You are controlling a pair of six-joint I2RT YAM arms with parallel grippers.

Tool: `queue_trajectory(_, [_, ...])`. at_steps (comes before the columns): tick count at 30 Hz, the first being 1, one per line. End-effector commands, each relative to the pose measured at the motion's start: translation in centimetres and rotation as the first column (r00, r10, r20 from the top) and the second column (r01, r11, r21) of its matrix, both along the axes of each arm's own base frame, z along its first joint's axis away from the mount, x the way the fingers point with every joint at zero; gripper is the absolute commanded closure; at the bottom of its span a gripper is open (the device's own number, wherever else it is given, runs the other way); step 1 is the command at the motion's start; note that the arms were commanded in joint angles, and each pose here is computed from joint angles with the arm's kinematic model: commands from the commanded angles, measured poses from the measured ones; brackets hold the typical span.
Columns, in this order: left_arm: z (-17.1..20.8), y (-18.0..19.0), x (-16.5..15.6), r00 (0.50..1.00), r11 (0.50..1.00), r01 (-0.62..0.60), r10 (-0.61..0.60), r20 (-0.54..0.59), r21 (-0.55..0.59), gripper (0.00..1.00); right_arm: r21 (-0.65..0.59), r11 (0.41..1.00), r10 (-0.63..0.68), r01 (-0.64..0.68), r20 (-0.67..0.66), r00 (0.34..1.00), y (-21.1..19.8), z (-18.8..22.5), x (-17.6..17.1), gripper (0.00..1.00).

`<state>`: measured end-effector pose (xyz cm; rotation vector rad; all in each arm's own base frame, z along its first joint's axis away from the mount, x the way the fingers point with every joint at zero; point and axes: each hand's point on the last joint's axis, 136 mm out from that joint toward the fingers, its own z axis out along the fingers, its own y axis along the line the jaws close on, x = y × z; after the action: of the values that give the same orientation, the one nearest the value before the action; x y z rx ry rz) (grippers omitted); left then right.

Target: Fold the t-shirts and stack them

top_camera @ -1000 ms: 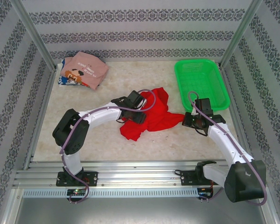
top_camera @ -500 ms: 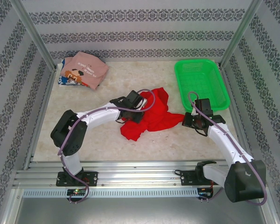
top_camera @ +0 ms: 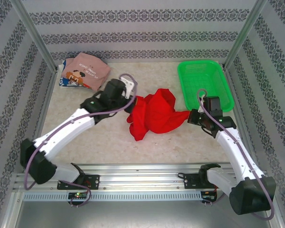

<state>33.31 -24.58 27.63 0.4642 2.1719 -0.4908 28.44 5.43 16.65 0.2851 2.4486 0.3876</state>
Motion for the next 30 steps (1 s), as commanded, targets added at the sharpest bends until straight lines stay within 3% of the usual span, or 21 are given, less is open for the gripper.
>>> queue_trajectory(1, [6.0,4.6,0.3,0.985,0.993,-0.119,0.121,0.12,-0.024,1.0,-0.02,0.999,-0.037,0.039,0.102,0.994,-0.9,4.4,1.0,1.0])
queue_trajectory(7, [13.0,12.0,1.1,0.922,0.958,-0.279,0.284,0.262,-0.057,1.0,-0.038,0.998,-0.03,0.042,0.267,0.963,-1.2,12.6,3.2,1.0])
queue_trajectory(11, [16.8,15.5,2.0,0.865,0.929,-0.369,0.353,0.357,-0.025,1.0,-0.069,0.996,-0.027,0.056,0.364,0.931,-2.0,18.3,4.4,1.0])
queue_trajectory(15, [20.6,18.6,2.6,0.81,0.902,-0.426,0.414,0.415,-0.068,1.0,-0.085,0.994,-0.029,0.073,0.44,0.897,-2.8,22.7,5.4,1.0])
queue_trajectory(24, [26.6,23.0,2.9,0.706,0.856,-0.507,0.478,0.522,-0.098,1.0,-0.083,0.993,-0.028,0.09,0.557,0.83,-3.9,29.5,6.5,1.0])
queue_trajectory(30, [29.3,24.0,2.7,0.681,0.862,-0.49,0.473,0.559,-0.132,1.0,-0.037,0.999,0.0,0.03,0.637,0.771,-3.1,33.4,6.7,1.0])
